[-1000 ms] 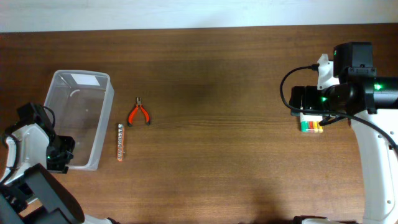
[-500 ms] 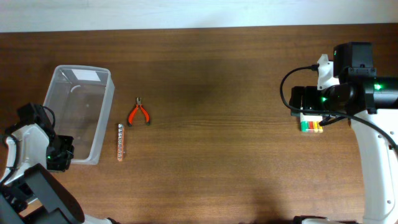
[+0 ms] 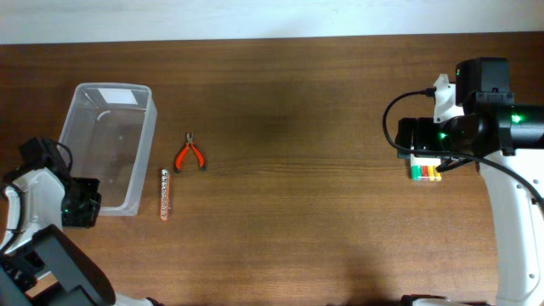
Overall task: Pack container
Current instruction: 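Grasp the clear container's rim with the left gripper, then lift and slide the container to table center with left gripper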
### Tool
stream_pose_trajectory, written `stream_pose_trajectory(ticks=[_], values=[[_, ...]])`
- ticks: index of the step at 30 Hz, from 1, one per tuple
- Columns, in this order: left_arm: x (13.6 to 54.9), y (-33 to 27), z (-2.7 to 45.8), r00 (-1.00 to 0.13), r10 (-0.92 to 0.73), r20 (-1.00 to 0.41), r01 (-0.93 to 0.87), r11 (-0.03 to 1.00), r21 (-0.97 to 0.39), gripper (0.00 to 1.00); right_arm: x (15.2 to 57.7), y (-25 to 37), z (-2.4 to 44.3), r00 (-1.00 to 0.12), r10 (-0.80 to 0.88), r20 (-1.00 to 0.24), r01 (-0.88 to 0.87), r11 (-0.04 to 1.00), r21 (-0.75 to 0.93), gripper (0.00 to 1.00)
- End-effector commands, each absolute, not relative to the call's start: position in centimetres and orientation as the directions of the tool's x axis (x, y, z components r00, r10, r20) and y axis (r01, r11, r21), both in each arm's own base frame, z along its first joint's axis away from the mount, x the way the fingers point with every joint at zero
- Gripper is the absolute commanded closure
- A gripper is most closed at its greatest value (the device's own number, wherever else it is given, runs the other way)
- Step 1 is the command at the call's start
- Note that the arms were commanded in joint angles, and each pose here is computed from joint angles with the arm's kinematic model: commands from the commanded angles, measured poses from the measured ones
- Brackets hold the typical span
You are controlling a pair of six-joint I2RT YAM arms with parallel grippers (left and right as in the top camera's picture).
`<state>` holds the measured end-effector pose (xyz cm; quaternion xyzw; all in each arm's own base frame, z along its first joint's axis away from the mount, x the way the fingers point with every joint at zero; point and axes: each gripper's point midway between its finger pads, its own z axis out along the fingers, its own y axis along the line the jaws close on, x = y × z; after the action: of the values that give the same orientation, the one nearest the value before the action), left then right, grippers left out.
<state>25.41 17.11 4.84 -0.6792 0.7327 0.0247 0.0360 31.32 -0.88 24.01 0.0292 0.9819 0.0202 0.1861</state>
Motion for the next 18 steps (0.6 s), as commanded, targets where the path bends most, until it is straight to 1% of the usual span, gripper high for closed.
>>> stream_pose_trajectory(ticks=[1,4,8,10,14,16,18], values=[[27.5,17.6,6.9,-0.152,-0.983,-0.103,-0.984,0.161,-0.078,0.98,31.6,-0.8,24.7,-0.923,0.046,-0.383,0.035,0.999,0.035,0.01],[29.7,17.8,9.6,-0.248,-0.955,-0.164,-0.953,0.271,-0.138,0.98,31.7,-0.8,24.7,-0.922,0.046,-0.384,0.035,0.999,0.035,0.01],[33.4,16.2,14.1,-0.433,-0.854,-0.290,-0.847,0.495,-0.193,0.98,31.7,-0.8,24.7,-0.921,0.046,-0.387,0.035,0.999,0.035,0.01],[35.4,14.3,16.4,-0.543,-0.757,-0.363,-0.750,0.632,-0.198,0.98,31.8,-0.9,24.7,-0.920,0.046,-0.389,0.036,0.999,0.034,0.01],[38.3,8.9,19.4,-0.713,-0.521,-0.470,-0.508,0.845,-0.166,0.98,31.9,-1.5,25.2,-0.913,0.049,-0.404,0.053,0.999,0.002,0.01],[39.0,5.6,19.7,-0.778,-0.390,-0.492,-0.375,0.917,-0.134,0.98,32.0,-1.9,25.8,-0.906,0.051,-0.419,0.063,0.998,-0.015,0.01],[39.3,2.6,19.5,-0.823,-0.286,-0.491,-0.268,0.957,-0.109,0.98,32.2,-2.2,26.5,-0.897,0.059,-0.437,0.078,0.997,-0.027,0.01]])
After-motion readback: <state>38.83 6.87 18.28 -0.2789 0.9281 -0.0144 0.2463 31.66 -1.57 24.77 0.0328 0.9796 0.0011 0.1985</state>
